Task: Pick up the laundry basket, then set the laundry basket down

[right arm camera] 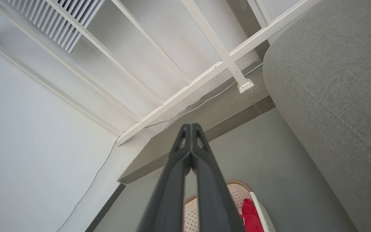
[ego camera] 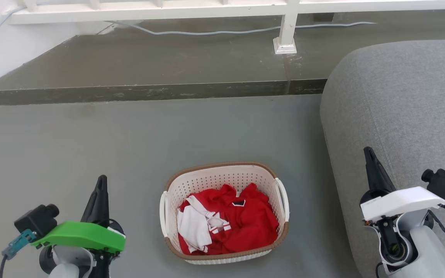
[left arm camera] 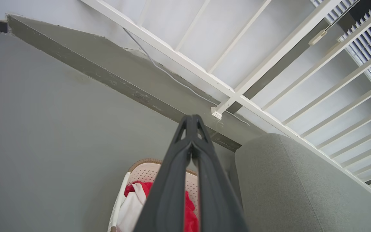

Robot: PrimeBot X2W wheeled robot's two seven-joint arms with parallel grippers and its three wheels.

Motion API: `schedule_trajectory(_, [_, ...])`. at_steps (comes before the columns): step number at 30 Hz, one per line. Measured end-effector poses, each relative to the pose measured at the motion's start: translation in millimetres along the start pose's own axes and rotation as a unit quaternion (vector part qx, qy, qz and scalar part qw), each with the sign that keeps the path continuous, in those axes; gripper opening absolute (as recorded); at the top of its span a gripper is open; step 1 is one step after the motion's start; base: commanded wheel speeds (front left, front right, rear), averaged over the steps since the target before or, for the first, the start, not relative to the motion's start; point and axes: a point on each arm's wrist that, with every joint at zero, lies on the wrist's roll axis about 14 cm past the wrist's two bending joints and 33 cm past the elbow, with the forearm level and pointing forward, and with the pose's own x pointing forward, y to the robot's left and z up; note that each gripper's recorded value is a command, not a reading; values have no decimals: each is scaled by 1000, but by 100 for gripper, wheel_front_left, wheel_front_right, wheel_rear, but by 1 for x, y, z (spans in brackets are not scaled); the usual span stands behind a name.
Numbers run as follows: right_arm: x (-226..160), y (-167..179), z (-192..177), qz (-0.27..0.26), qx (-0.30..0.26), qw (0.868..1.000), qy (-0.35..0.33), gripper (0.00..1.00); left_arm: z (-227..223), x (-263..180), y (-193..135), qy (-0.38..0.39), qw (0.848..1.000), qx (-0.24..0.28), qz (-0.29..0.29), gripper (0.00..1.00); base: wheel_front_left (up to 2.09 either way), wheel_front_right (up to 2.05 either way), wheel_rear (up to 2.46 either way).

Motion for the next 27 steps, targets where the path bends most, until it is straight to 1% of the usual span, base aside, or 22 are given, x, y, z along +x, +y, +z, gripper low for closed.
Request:
schedule_trajectory(13, [-1,-7,7,-17,76,997,-4,0,5,-1,7,1,997,-74,16,0,0,0,0])
schedule_trajectory(27, [-2,-14,15,-29,160,987,-10,0,9,-3,14,0,988,-151,28,0,0,0,0])
